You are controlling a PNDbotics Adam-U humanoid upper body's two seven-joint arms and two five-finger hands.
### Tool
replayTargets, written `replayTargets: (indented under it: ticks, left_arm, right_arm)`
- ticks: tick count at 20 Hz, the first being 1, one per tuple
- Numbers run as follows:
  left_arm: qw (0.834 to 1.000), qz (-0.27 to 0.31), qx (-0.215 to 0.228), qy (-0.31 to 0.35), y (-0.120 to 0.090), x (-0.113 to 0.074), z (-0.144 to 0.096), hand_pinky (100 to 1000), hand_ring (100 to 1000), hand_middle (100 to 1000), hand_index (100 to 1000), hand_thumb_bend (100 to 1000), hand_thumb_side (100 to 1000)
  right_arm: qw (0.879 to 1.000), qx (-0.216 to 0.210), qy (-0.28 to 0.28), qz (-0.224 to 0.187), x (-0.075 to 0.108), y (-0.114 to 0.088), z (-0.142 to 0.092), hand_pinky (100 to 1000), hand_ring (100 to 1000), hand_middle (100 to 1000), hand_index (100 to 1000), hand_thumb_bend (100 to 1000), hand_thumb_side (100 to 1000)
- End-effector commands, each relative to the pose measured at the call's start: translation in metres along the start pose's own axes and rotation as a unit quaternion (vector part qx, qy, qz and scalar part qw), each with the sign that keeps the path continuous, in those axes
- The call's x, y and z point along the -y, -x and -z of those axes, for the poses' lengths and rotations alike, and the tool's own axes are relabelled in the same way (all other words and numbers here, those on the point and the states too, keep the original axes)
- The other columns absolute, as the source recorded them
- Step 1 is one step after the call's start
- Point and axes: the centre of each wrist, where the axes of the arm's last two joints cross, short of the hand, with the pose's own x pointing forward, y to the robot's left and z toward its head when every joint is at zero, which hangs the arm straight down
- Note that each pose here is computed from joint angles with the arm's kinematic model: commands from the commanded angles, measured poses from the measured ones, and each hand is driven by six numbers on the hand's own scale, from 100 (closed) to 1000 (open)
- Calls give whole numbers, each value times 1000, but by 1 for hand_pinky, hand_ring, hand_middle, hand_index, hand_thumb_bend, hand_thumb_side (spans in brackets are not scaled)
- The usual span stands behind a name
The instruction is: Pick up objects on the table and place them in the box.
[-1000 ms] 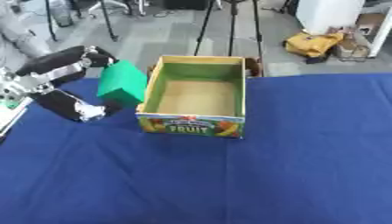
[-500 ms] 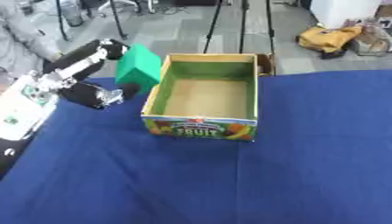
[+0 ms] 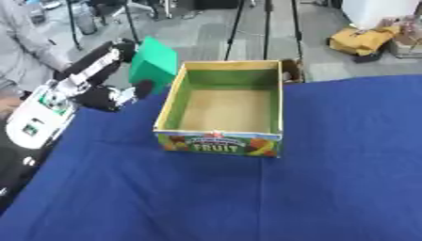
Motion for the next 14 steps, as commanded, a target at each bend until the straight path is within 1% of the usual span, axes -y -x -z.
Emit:
replayTargets:
  ticks: [1, 4, 6, 10, 14]
  left_arm:
    - [999, 0, 30, -35, -5, -15, 6, 546, 517, 431, 671, 100, 649]
    - [998, 0, 44, -44, -4, -19, 7, 545, 518, 431, 670, 100, 629]
    - [998, 4, 43, -44, 0, -19, 6, 543, 516, 428, 667, 100, 629]
    - [998, 12, 45, -30, 4, -19, 7, 543, 515, 426, 661, 100, 637]
    - [999, 20, 48, -17, 11, -20, 3, 539, 512, 424, 661, 100, 652]
  right_arm:
    - [1000, 20, -9, -2, 3, -6, 10, 857, 873, 508, 818, 100, 517]
    - [1000, 27, -7, 4, 1, -5, 13, 858, 873, 508, 818, 100, 515]
    - [999, 32, -7, 9, -1, -5, 16, 857, 872, 508, 817, 100, 517]
    - [999, 43, -10, 16, -4, -5, 20, 858, 873, 505, 818, 100, 521]
    - [999, 47, -14, 22, -6, -4, 22, 862, 878, 501, 821, 100, 522]
